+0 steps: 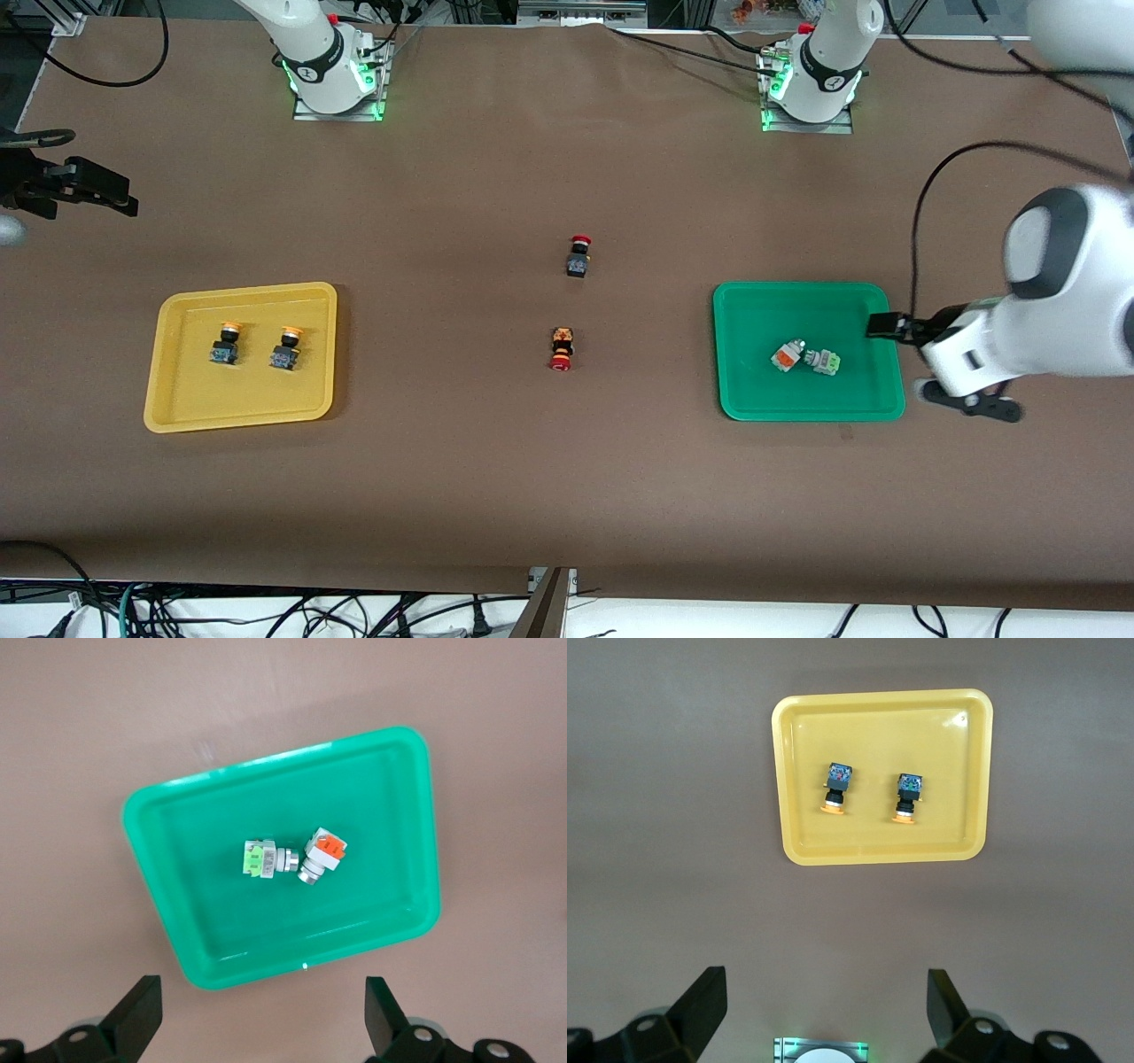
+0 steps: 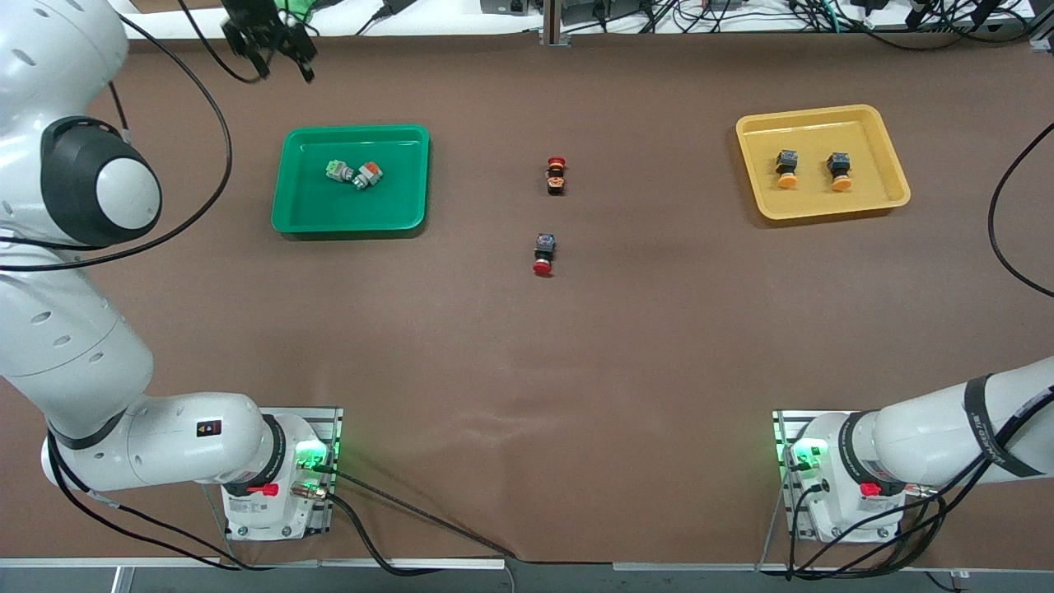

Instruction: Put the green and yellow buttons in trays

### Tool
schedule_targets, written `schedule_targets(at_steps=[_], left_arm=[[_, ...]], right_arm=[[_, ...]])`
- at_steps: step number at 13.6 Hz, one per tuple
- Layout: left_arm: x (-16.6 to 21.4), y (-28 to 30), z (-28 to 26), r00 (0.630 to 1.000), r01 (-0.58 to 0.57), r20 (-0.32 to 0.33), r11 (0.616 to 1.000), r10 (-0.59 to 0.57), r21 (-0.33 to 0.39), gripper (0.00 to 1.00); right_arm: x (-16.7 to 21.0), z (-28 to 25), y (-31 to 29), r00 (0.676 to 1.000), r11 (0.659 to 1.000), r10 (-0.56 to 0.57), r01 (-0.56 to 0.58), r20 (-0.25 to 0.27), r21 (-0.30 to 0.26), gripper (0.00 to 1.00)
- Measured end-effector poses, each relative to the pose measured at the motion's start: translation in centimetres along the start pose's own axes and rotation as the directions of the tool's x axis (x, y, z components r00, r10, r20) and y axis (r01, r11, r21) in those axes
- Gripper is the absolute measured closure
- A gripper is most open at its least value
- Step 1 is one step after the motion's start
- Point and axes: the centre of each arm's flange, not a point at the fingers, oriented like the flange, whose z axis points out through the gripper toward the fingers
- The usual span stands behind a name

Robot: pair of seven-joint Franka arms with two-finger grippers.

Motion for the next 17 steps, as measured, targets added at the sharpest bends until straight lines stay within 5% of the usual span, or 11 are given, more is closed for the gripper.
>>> schedule_targets(at_steps=[6,9,13,17], left_arm=[[-6.5,2.3,-10.2,0.999,-0.004,-0.048,0.999,0.006,0.042,0.00],[-8.1,2.7,-10.4,0.997,0.037,-0.066,0.996,-0.032,0.079,0.00],[-11.3,4.3,-10.1,0.969,0.229,-0.114,0.969,-0.219,0.094,0.00],[-11.8,4.0,-10.1,0.960,0.262,-0.122,0.961,-0.250,0.089,0.00]], right_arm=[[0.1,0.1,0.0,1.000,1.000,0.001,-0.001,0.002,0.000,0.00],[0.1,0.1,0.0,1.000,1.000,0.001,-0.001,0.002,0.000,0.00],[0.1,0.1,0.1,1.000,1.000,0.002,-0.002,0.001,0.000,0.00],[0.2,0.3,0.1,1.000,1.000,0.002,-0.002,0.003,0.000,0.00]])
